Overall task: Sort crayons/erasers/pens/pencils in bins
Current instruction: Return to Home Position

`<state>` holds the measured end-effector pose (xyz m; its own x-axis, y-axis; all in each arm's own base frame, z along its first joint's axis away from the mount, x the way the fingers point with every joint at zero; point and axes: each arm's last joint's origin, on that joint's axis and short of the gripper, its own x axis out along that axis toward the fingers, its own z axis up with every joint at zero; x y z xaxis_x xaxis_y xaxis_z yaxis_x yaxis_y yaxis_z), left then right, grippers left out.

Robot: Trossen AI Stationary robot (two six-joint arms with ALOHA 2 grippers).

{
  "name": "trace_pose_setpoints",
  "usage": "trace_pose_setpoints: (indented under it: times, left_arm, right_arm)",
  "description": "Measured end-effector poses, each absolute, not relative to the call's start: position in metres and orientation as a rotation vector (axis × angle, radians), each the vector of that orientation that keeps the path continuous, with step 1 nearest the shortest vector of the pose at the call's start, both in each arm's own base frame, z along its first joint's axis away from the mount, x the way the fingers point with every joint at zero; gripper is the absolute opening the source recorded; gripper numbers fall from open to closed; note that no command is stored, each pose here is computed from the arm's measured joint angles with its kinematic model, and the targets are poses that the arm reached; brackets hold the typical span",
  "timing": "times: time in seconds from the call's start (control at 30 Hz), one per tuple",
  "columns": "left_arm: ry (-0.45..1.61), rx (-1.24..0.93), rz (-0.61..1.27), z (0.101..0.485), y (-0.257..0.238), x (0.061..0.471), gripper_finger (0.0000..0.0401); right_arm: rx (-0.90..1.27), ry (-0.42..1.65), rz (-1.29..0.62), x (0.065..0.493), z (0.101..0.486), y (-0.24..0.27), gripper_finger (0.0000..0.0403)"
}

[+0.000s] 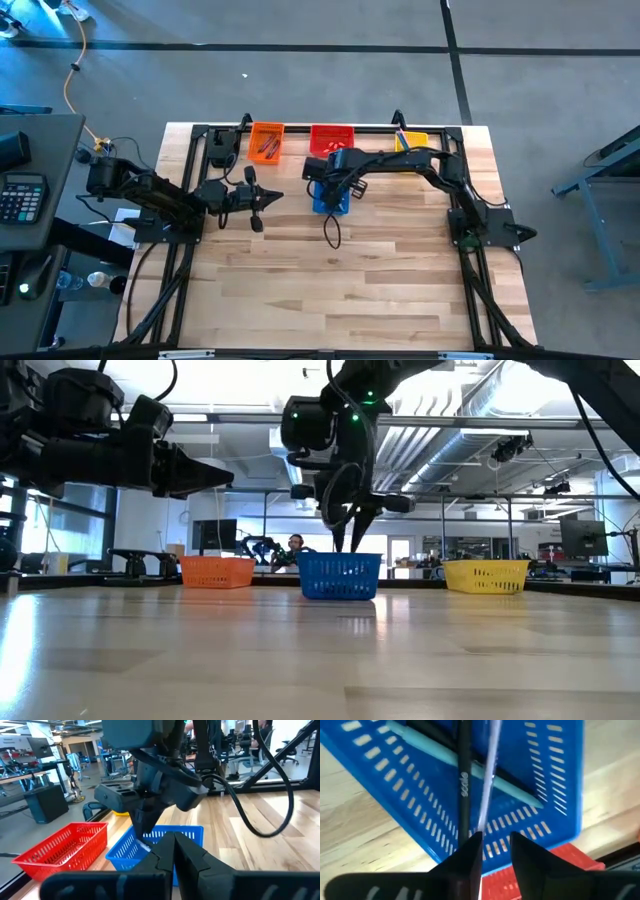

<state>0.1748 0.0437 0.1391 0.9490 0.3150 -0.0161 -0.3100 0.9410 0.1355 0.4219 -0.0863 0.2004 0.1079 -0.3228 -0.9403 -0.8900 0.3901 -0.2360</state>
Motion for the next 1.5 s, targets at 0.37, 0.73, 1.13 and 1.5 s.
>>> trace_pose_setpoints:
  times: [0.37,0.73,1.13,1.5]
  left_arm:
    - [0.037,0.121,0.332,0.138,0.048,0.170,0.0000]
    - [0.010,0.009,0.217,0.143,0.062,0.156,0.0000]
    - [-0.037,0.019,0.215,0.152,0.062,0.152,0.0000]
    - [-0.023,0.028,0.198,0.154,0.060,0.149,0.0000]
  right_arm:
    - [-1.015,1.411,0.329,0.419,0.231,-0.060,0.0081]
    - [-0.561,0.953,0.165,0.402,0.263,-0.060,0.0002]
    - [-0.280,0.291,-0.168,0.322,0.213,-0.050,0.0000]
    - [-0.189,0.090,-0.422,0.201,0.199,-0.042,0.0000]
